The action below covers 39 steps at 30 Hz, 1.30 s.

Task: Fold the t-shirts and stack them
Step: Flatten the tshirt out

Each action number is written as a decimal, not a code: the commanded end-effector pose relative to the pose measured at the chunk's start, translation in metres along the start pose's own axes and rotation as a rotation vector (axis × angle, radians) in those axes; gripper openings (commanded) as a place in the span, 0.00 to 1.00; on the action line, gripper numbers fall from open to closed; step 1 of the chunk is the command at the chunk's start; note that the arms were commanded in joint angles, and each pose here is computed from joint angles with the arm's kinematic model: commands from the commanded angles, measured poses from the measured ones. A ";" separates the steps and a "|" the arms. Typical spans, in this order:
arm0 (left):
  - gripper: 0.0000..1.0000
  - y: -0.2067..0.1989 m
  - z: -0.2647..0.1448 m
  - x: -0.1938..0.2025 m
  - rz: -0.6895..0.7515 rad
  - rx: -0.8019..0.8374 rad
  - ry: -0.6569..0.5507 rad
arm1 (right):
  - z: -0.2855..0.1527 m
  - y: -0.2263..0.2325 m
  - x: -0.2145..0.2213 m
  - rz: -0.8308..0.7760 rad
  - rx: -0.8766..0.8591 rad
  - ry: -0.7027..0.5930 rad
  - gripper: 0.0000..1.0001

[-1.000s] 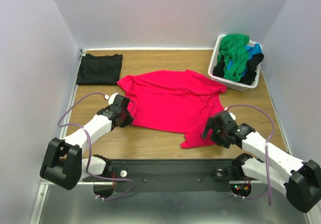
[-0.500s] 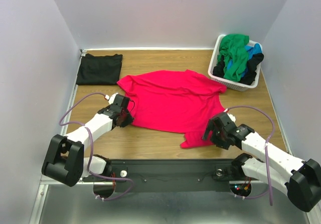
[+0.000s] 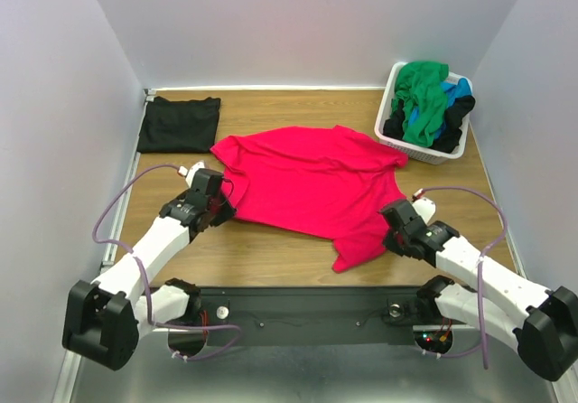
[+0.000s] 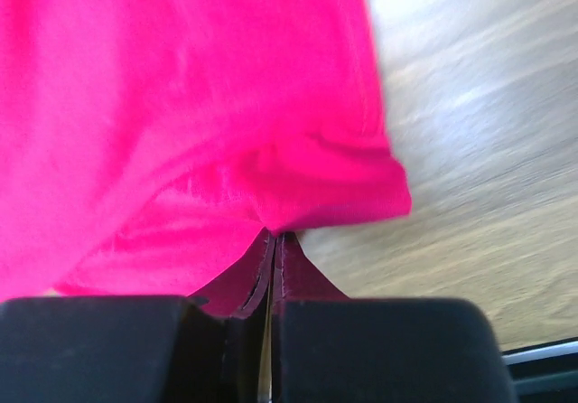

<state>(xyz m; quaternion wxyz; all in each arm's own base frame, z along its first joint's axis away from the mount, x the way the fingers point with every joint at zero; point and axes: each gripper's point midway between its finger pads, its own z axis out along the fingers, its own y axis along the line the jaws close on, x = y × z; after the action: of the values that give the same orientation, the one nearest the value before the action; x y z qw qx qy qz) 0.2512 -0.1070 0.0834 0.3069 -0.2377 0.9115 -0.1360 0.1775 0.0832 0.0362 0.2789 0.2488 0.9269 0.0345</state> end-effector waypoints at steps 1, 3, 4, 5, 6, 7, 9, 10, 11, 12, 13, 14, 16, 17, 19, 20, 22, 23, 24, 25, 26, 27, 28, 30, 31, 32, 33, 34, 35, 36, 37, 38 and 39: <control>0.00 -0.001 -0.022 -0.020 -0.013 0.005 -0.053 | -0.018 0.000 -0.048 0.066 0.037 -0.201 0.00; 0.00 0.003 -0.029 -0.023 -0.030 0.004 -0.068 | -0.030 -0.010 -0.068 0.109 0.087 -0.293 0.00; 0.00 0.006 -0.030 -0.027 -0.043 -0.002 -0.080 | -0.034 -0.020 -0.070 0.112 0.131 -0.309 0.00; 0.00 0.009 -0.031 -0.028 -0.053 -0.008 -0.081 | -0.037 -0.023 -0.078 0.128 0.151 -0.346 0.00; 0.00 0.011 -0.032 -0.029 -0.064 -0.010 -0.087 | -0.042 -0.025 -0.083 0.141 0.164 -0.360 0.01; 0.00 0.014 -0.032 -0.030 -0.078 -0.012 -0.085 | -0.044 -0.024 -0.087 0.156 0.166 -0.377 0.00; 0.00 0.014 -0.028 -0.030 -0.081 -0.005 -0.075 | -0.047 -0.020 -0.096 0.164 0.175 -0.401 0.00; 0.00 0.013 -0.026 -0.029 -0.085 0.004 -0.068 | -0.048 -0.018 -0.098 0.150 0.176 -0.398 0.00; 0.00 0.010 -0.024 -0.031 -0.083 0.015 -0.069 | -0.049 -0.012 -0.099 0.141 0.166 -0.384 0.00; 0.00 0.004 -0.024 -0.033 -0.076 0.028 -0.056 | -0.057 0.000 -0.107 0.140 0.136 -0.387 0.00; 0.00 -0.003 -0.027 -0.038 -0.076 0.047 -0.055 | -0.066 0.007 -0.115 0.136 0.110 -0.394 0.00; 0.00 -0.011 -0.030 -0.044 -0.054 0.071 -0.061 | -0.076 0.014 -0.124 0.113 0.087 -0.412 0.01; 0.00 -0.045 -0.056 -0.075 -0.045 0.180 -0.131 | -0.108 0.034 -0.154 0.128 -0.010 -0.486 0.00; 0.00 -0.057 -0.068 -0.088 -0.044 0.222 -0.173 | -0.138 0.047 -0.176 0.116 -0.079 -0.539 0.01; 0.00 -0.084 -0.112 -0.124 -0.042 0.325 -0.293 | -0.183 0.068 -0.206 0.138 -0.225 -0.624 0.00; 0.00 -0.092 -0.129 -0.134 -0.031 0.356 -0.332 | -0.219 0.079 -0.224 0.114 -0.313 -0.672 0.00; 0.00 -0.111 -0.183 -0.163 -0.029 0.444 -0.445 | -0.257 0.091 -0.242 0.090 -0.408 -0.730 0.00; 0.00 -0.123 -0.221 -0.180 -0.020 0.502 -0.518 | -0.294 0.098 -0.255 0.106 -0.502 -0.766 0.00; 0.00 -0.127 -0.241 -0.187 -0.017 0.529 -0.554 | -0.308 0.102 -0.259 0.095 -0.540 -0.778 0.00; 0.00 -0.130 -0.258 -0.192 -0.013 0.550 -0.581 | -0.326 0.104 -0.264 0.092 -0.583 -0.797 0.00; 0.00 -0.133 -0.275 -0.196 -0.009 0.571 -0.608 | -0.340 0.106 -0.268 0.085 -0.619 -0.809 0.01; 0.00 -0.136 -0.308 -0.204 -0.001 0.611 -0.662 | -0.370 0.110 -0.273 0.069 -0.701 -0.835 0.00; 0.00 -0.137 -0.325 -0.206 0.002 0.630 -0.686 | -0.385 0.111 -0.274 0.061 -0.745 -0.845 0.00; 0.00 -0.137 -0.368 -0.210 0.003 0.681 -0.749 | -0.427 0.112 -0.276 0.044 -0.870 -0.877 0.00; 0.00 -0.136 -0.381 -0.211 0.000 0.699 -0.769 | -0.440 0.112 -0.276 0.038 -0.907 -0.886 0.01; 0.00 -0.135 -0.394 -0.210 -0.002 0.717 -0.790 | -0.454 0.110 -0.276 0.036 -0.944 -0.900 0.00; 0.00 -0.133 -0.417 -0.210 -0.002 0.751 -0.829 | -0.467 0.111 -0.273 0.016 -0.994 -0.901 0.00; 0.00 -0.134 -0.428 -0.206 0.007 0.782 -0.834 | -0.489 0.104 -0.274 0.024 -1.041 -0.929 0.00; 0.00 -0.135 -0.438 -0.203 0.018 0.807 -0.840 | -0.498 0.103 -0.273 0.019 -1.069 -0.935 0.00; 0.00 -0.136 -0.447 -0.200 0.029 0.833 -0.845 | -0.506 0.101 -0.271 0.013 -1.097 -0.939 0.00; 0.00 -0.137 -0.463 -0.194 0.050 0.876 -0.854 | -0.517 0.099 -0.267 0.003 -1.139 -0.941 0.01; 0.00 -0.136 -0.468 -0.191 0.052 0.887 -0.850 | -0.526 0.095 -0.265 0.000 -1.165 -0.948 0.00; 0.00 -0.135 -0.477 -0.189 0.052 0.905 -0.859 | -0.530 0.094 -0.263 -0.003 -1.184 -0.946 0.00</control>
<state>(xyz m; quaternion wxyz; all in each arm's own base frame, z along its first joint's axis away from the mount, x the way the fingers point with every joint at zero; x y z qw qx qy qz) 0.1447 -0.0709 0.5912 0.7177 -0.1210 0.5655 -0.3878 0.1531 0.0757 0.6051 0.7202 0.0907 0.5752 0.3771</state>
